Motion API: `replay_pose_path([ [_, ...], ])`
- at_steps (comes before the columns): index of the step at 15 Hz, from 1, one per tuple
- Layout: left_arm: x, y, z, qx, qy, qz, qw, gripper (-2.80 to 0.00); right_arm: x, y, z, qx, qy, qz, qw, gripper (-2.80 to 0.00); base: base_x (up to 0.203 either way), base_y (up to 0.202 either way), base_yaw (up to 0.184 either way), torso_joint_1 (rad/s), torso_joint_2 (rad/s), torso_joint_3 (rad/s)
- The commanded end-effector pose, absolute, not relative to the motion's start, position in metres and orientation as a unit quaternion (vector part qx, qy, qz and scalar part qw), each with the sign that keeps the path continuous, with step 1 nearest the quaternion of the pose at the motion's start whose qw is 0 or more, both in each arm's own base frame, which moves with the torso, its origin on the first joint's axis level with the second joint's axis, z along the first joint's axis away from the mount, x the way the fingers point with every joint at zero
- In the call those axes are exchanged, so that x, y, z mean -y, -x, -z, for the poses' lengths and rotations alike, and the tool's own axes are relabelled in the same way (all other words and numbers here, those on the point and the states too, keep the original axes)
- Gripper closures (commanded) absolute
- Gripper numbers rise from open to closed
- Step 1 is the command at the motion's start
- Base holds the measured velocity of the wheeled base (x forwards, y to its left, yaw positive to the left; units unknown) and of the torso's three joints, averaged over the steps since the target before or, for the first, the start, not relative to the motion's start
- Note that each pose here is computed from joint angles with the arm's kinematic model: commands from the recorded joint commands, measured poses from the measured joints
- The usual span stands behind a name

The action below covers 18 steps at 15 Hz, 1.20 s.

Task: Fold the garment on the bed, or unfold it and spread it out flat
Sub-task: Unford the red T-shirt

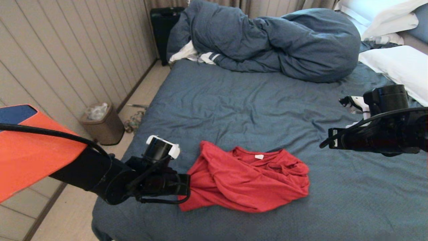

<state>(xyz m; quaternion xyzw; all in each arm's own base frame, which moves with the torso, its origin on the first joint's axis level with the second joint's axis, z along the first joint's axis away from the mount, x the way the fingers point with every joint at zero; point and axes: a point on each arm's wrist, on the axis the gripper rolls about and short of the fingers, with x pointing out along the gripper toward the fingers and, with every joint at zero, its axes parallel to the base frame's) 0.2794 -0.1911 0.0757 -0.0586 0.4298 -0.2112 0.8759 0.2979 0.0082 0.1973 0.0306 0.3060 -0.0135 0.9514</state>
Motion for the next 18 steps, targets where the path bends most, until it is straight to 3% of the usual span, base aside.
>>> replay_pose_path([
  [1, 0.182, -0.274, -0.080, -0.429, 0.062, 0.205, 0.878, 0.00, -0.009, -0.298, -0.196, -0.309, -0.030, 0.012, 0.951, 0.00, 0.000, 0.000, 0.000, 0.000, 0.00, 0.000],
  [11, 0.169, -0.268, -0.069, -0.422, 0.060, 0.203, 0.882, 0.00, -0.014, -0.298, -0.195, -0.311, -0.033, 0.007, 0.950, 0.00, 0.000, 0.000, 0.000, 0.000, 0.00, 0.000],
  [18, 0.155, -0.235, -0.113, -0.371, 0.072, 0.230, 0.897, 0.00, -0.014, -0.297, -0.195, -0.311, -0.033, 0.006, 0.950, 0.00, 0.000, 0.000, 0.000, 0.000, 0.00, 0.000],
])
